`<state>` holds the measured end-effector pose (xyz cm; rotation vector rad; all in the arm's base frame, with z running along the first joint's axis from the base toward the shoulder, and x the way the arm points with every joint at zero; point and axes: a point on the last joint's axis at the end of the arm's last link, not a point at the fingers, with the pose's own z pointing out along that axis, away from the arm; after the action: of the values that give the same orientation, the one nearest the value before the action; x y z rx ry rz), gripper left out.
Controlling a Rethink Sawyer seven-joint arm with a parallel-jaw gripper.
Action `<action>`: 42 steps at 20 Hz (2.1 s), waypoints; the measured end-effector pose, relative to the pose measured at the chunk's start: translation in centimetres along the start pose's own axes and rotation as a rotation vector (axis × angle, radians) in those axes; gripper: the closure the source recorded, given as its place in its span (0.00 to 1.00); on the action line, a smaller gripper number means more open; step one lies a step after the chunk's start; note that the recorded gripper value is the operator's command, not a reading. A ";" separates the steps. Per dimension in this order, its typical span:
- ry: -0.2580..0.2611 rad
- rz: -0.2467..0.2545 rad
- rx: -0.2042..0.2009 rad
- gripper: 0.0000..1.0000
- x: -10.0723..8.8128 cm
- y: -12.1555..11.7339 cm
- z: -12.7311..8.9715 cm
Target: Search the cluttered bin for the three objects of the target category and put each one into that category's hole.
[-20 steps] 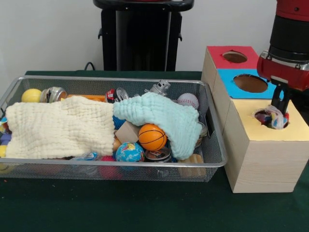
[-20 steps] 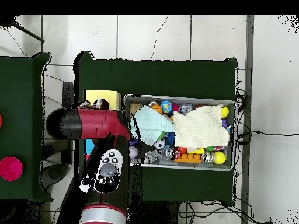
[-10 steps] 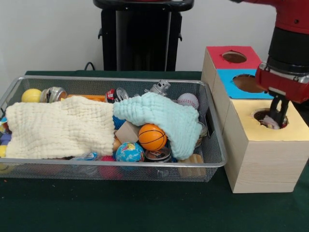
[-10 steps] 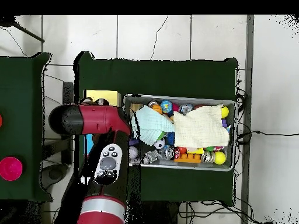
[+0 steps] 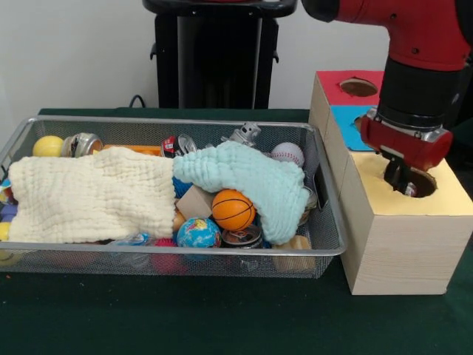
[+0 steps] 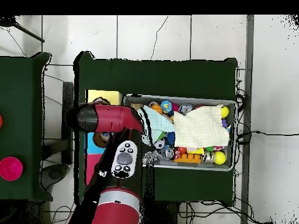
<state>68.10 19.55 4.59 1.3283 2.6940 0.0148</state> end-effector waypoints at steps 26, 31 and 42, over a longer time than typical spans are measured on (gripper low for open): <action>-0.087 -0.011 -0.076 1.00 2.4 -4.2 -6.2; -0.046 -0.024 0.033 1.00 2.9 -7.1 -7.7; 0.035 -0.034 0.166 1.00 1.5 -8.2 -5.8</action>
<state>59.95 16.05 9.58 1.3373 2.7994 -0.1943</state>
